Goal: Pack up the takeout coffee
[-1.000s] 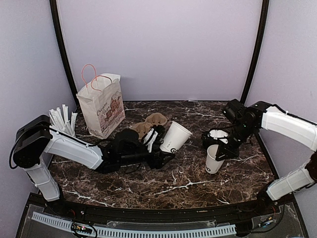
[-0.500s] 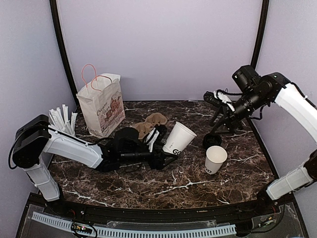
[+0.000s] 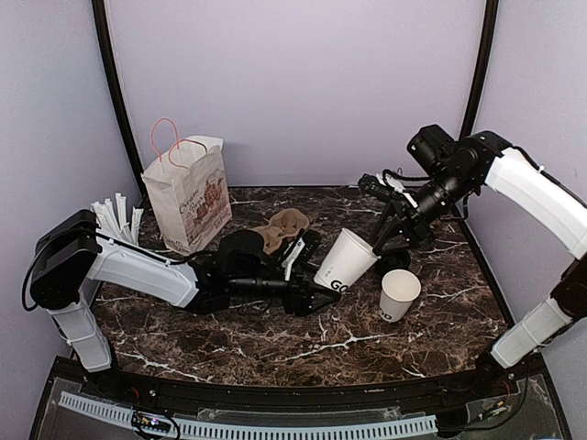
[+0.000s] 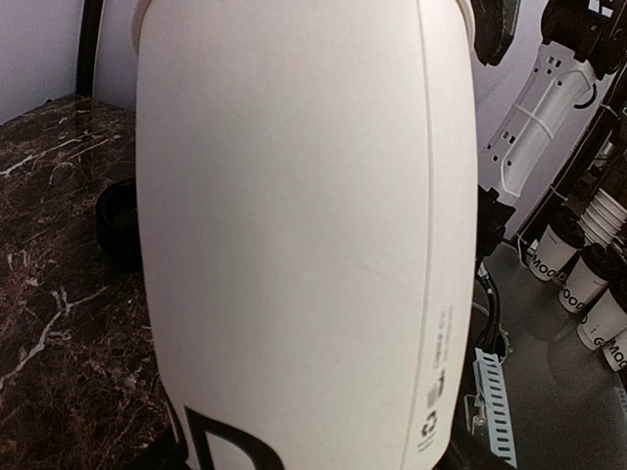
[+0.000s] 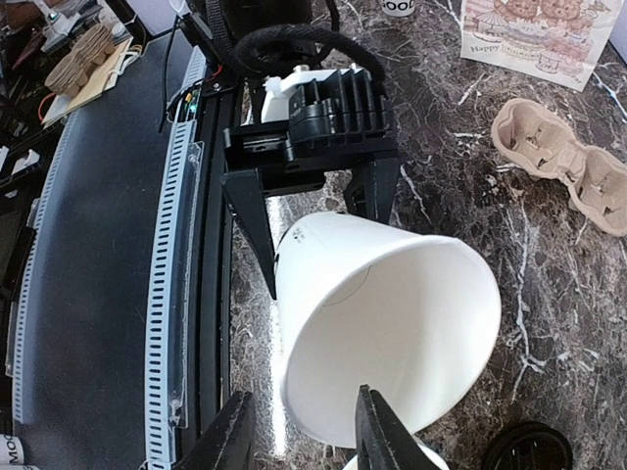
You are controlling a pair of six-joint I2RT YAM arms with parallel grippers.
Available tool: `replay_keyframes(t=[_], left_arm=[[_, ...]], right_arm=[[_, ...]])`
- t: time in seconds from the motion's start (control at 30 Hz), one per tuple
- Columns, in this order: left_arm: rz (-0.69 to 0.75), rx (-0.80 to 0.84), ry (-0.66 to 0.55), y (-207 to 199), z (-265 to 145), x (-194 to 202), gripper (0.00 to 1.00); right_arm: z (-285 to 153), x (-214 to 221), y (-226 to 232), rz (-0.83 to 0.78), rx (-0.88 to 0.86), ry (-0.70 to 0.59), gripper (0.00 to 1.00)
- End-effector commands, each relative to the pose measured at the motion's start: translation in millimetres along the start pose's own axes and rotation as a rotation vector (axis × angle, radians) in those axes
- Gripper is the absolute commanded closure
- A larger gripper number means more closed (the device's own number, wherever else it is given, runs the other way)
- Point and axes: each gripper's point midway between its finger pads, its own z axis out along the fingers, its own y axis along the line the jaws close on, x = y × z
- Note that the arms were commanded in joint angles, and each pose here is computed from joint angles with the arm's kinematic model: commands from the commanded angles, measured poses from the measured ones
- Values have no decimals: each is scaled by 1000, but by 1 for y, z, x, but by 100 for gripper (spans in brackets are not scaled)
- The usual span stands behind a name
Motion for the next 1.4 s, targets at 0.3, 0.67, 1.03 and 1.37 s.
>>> replay_keyframes(t=[0.3,0.67,1.03,1.37], left_arm=[[5,47,-45,-9,6,-19,36],[18,-188,-81,25,-18,-10,14],[-54,-194,45,0,-56,41,17],[-96,-335,66,0,-98,72,21]], right_arm=[[12,6,14,5,-54,19,79],[0,18,-12,-9,95,94,100],[-102,54,-114,132,545,183,100],[-145,162,-181,335,737,585,100]])
